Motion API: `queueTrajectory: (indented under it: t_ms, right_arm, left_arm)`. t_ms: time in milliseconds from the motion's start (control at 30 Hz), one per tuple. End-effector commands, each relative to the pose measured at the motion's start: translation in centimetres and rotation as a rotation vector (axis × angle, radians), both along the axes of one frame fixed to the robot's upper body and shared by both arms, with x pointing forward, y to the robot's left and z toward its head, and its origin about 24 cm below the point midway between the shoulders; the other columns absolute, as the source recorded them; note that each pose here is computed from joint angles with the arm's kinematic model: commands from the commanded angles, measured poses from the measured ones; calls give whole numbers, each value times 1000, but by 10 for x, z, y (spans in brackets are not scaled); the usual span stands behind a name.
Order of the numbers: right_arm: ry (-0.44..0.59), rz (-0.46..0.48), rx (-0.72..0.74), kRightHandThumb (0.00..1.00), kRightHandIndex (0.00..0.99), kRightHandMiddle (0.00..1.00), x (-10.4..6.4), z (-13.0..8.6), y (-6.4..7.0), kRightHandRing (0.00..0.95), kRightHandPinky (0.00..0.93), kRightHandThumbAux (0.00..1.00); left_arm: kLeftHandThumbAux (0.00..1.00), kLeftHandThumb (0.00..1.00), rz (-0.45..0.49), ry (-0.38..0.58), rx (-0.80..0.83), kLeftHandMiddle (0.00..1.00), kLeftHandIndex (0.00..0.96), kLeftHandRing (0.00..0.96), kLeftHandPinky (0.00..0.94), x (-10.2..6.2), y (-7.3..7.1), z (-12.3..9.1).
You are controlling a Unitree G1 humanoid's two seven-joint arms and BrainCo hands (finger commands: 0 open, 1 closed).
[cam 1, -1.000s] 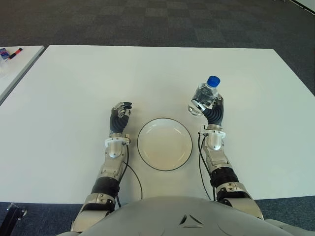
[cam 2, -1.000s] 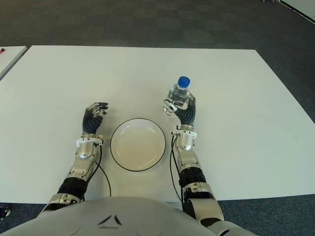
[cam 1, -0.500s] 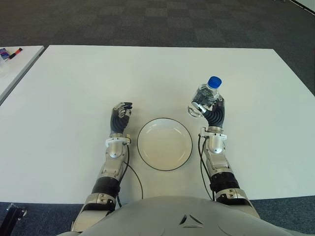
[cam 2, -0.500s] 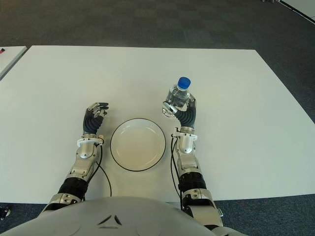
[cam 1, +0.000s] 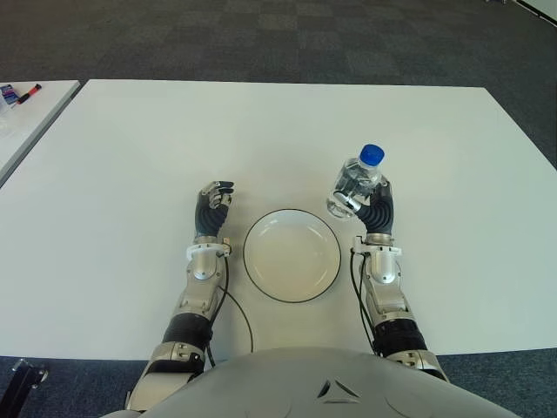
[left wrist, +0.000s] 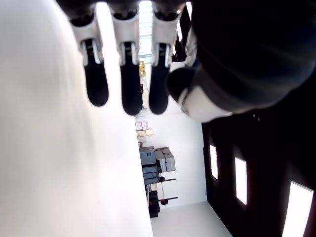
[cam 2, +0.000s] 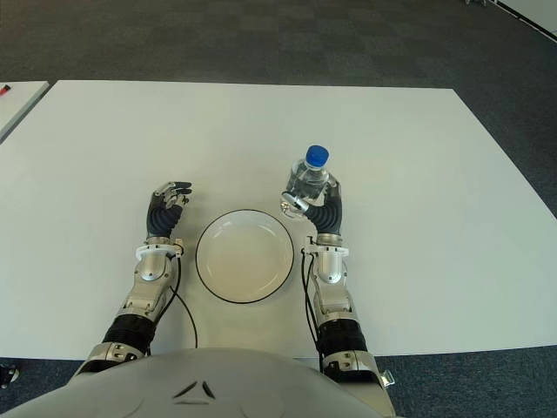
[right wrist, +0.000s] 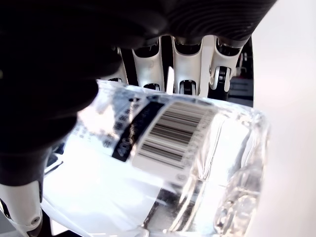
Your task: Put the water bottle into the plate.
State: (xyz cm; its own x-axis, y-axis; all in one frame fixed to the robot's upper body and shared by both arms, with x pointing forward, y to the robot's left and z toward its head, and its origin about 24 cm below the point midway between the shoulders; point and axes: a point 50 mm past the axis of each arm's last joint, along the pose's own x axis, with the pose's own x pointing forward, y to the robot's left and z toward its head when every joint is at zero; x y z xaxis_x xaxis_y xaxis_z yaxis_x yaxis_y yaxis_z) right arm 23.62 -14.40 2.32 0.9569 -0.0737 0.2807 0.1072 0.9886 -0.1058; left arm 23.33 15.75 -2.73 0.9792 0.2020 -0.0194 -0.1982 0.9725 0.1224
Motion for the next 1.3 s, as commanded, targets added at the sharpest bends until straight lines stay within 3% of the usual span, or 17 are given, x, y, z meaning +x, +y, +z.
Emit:
queueTrajectory:
  t_ms: [33, 300, 600, 1300]
  right_arm:
    - [4, 32, -2, 841, 400, 541, -6, 2, 5, 650, 643, 678]
    - [55, 63, 8, 842, 413, 511, -19, -1, 16, 601, 575, 677]
    - [97, 149, 1, 844, 427, 490, -27, -1, 23, 574, 578, 675]
    - [139, 165, -70, 843, 424, 483, -33, -7, 25, 564, 568, 677]
  left_arm:
    - [710, 716, 2, 16, -2, 343, 412, 355, 383, -1, -2, -3]
    - [709, 716, 1, 12, -2, 346, 413, 358, 384, -1, -2, -4]
    - [709, 717, 4, 26, -7, 343, 412, 349, 372, -1, -2, -5]
    - [710, 716, 7, 26, -25, 346, 412, 358, 384, -1, -6, -4]
